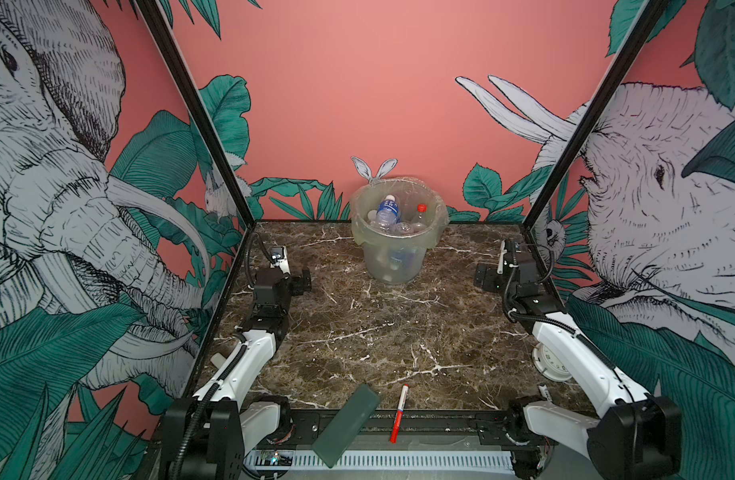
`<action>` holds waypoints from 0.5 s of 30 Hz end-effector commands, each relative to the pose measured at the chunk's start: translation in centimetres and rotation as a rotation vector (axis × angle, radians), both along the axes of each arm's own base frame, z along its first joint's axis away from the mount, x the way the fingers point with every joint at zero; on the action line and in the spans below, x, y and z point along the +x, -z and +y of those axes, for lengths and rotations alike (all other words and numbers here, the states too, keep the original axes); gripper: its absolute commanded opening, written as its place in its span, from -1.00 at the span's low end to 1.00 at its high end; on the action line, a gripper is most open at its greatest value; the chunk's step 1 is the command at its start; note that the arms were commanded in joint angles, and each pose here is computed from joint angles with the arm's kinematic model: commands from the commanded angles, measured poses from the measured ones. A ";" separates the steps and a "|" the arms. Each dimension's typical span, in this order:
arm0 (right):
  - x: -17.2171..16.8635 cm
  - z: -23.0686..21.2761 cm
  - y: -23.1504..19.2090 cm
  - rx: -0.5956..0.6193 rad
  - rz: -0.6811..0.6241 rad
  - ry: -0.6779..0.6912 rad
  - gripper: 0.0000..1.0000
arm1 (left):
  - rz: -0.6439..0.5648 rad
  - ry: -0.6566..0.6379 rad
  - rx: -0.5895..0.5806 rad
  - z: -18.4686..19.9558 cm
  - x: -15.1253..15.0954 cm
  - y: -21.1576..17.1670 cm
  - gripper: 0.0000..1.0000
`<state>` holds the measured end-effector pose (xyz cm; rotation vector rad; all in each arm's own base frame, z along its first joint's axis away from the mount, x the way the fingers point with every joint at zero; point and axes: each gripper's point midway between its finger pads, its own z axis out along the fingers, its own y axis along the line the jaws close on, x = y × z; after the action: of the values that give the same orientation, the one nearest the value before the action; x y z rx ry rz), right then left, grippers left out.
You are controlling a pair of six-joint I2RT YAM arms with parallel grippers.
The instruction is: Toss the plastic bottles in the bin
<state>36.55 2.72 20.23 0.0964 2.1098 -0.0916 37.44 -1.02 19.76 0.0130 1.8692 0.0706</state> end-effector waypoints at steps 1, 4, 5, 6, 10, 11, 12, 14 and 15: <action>0.6 0.9 -1.7 -0.018 -0.147 -0.077 0.99 | -0.014 0.078 0.089 -0.7 -0.1 1.4 0.99; 0.2 0.6 -1.5 -0.031 -0.178 -0.070 0.99 | 0.016 0.062 0.101 -0.3 0.0 2.8 0.99; 0.0 0.4 -1.5 -0.038 -0.188 -0.063 0.99 | 0.024 0.064 0.106 -0.2 -0.1 3.4 0.99; -0.2 0.2 -1.2 -0.045 -0.196 -0.060 0.99 | 0.014 0.064 0.110 -0.1 -0.2 3.8 0.99; -0.5 0.0 0.1 -0.094 -0.202 -0.075 0.99 | -0.006 0.069 0.090 0.2 0.1 5.3 0.99; -0.5 0.0 0.4 -0.113 -0.190 -0.081 0.99 | 0.005 0.088 0.101 0.0 0.5 5.8 0.99; -0.5 0.0 0.9 -0.125 -0.175 -0.086 0.99 | 0.029 0.108 0.107 -0.1 0.9 6.4 0.99; -0.4 0.2 1.5 -0.131 -0.164 -0.105 0.99 | 0.056 0.123 0.081 -0.1 1.6 7.3 0.99; -0.4 0.3 1.7 -0.132 -0.163 -0.112 0.99 | 0.045 0.122 0.056 0.0 1.8 7.6 0.99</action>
<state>35.52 2.81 17.57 -0.0525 1.9974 -0.1397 37.90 -0.67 10.56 0.1477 1.9912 0.0855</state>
